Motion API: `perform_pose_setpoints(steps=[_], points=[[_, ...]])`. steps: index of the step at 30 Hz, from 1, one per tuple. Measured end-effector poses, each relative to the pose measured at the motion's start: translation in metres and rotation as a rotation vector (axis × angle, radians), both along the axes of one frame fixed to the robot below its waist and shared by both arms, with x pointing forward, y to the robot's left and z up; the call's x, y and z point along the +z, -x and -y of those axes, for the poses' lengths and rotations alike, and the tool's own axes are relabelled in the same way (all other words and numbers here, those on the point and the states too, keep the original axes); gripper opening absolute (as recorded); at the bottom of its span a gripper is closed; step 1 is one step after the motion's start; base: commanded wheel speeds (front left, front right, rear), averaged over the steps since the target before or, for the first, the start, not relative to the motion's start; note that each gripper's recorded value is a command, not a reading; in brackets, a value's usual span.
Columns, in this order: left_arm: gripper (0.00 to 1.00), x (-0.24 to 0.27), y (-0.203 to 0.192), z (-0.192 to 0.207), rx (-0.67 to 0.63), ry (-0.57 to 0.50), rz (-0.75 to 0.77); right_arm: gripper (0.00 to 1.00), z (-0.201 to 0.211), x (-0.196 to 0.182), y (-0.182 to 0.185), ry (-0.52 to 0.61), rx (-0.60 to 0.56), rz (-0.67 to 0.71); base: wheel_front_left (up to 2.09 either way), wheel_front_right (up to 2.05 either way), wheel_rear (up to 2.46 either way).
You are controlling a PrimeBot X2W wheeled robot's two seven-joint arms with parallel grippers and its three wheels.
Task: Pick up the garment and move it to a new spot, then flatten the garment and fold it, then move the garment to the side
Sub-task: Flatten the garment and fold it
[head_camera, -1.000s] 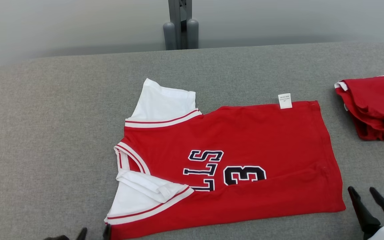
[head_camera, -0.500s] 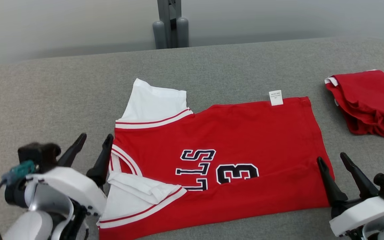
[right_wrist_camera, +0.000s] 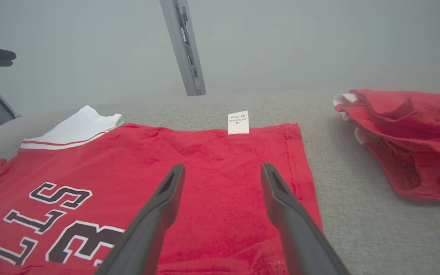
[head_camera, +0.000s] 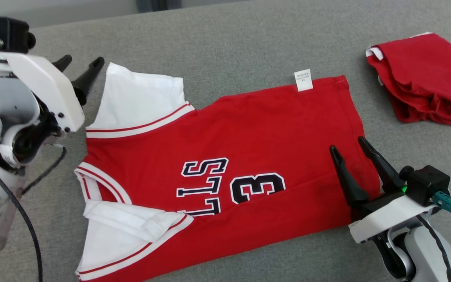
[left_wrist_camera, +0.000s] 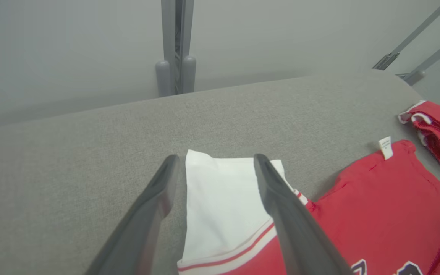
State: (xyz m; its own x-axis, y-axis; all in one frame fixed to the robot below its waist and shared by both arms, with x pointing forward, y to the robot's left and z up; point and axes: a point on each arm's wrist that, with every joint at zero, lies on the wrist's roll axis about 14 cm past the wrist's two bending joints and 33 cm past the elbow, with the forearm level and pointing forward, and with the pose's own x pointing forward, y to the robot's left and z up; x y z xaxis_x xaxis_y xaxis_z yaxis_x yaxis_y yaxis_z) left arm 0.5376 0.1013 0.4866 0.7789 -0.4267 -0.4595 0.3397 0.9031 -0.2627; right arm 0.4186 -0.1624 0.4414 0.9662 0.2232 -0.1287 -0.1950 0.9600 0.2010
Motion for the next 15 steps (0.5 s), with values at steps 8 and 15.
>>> perform_pose_setpoints(steps=[8, 15], points=[[1.0, -0.052, -0.049, 0.011, -0.04, -0.111, -0.237, 1.0, 0.012, -0.022, -0.01, 0.018, -0.031, -0.045, 0.0, 0.0, 0.0], [1.0, -0.089, -0.057, 0.016, -0.104, -0.255, -0.338, 1.0, 0.02, -0.036, -0.011, 0.028, -0.05, -0.08, 0.0, 0.0, 0.0]])
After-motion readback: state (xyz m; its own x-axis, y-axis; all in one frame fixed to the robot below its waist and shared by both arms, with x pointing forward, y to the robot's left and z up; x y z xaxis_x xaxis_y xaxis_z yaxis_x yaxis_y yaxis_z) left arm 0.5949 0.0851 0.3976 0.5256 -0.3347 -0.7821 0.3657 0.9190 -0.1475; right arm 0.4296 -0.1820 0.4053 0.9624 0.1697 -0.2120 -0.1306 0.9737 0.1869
